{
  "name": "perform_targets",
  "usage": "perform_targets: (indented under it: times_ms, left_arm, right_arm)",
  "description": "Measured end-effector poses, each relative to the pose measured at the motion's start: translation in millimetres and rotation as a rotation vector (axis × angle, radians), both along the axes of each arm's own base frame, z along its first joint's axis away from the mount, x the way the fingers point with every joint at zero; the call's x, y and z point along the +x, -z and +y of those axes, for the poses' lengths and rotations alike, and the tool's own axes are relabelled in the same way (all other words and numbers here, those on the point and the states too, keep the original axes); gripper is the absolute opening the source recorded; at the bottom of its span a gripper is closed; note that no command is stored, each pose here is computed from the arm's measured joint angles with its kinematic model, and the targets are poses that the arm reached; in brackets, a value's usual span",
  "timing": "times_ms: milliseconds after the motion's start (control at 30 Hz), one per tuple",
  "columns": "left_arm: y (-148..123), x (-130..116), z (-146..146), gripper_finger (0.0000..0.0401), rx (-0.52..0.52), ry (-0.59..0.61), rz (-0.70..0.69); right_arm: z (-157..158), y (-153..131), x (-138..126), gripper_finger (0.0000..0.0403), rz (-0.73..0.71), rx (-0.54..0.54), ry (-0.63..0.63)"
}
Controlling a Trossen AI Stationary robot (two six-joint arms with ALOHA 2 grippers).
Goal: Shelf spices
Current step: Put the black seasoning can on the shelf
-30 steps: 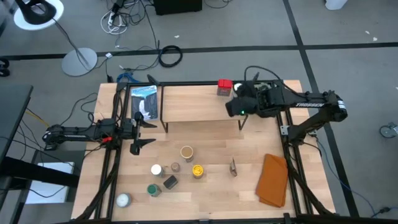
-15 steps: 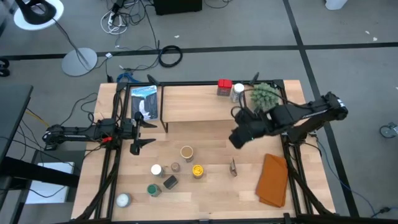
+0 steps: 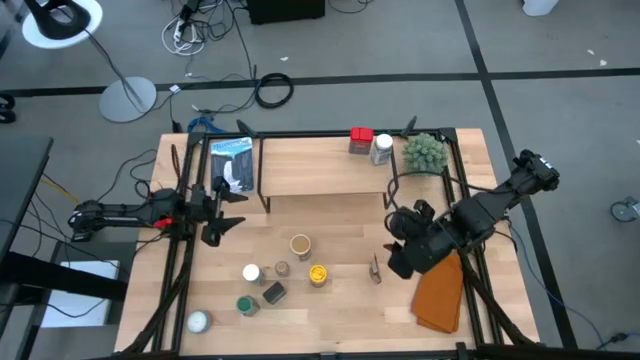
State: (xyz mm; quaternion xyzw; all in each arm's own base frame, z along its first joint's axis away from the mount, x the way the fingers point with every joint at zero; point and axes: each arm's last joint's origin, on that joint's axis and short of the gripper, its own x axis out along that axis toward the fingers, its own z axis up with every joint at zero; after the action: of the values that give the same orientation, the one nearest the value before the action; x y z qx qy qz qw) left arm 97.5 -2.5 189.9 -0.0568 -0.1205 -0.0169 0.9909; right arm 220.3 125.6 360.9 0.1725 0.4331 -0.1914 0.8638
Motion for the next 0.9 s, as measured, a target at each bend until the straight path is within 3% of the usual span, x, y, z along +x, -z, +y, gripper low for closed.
perform_targets:
  times_ms: [100,200,333,533,900]
  left_arm:
    - [-5,-1,0,0.0288,-0.040,0.010,-0.049]
    - [-8,-2,0,0.0288,-0.160,0.042,-0.082]
    - [-10,-3,3,0.0288,-0.213,-0.046,-0.118]
    - [-10,-5,10,0.0288,-0.275,-0.274,-0.135]
    - [-7,-4,11,0.0288,-0.277,-0.326,-0.105]
  right_arm:
    - [4,-1,-1,0.0222,-0.007,-0.009,-0.036]
    - [5,-2,2,0.0222,-0.056,0.027,0.018]
    - [8,7,5,0.0222,-0.086,0.027,0.052]
    - [18,51,2,0.0222,-0.037,0.014,0.049]
    - [30,131,-12,0.0222,0.018,0.197,0.135]
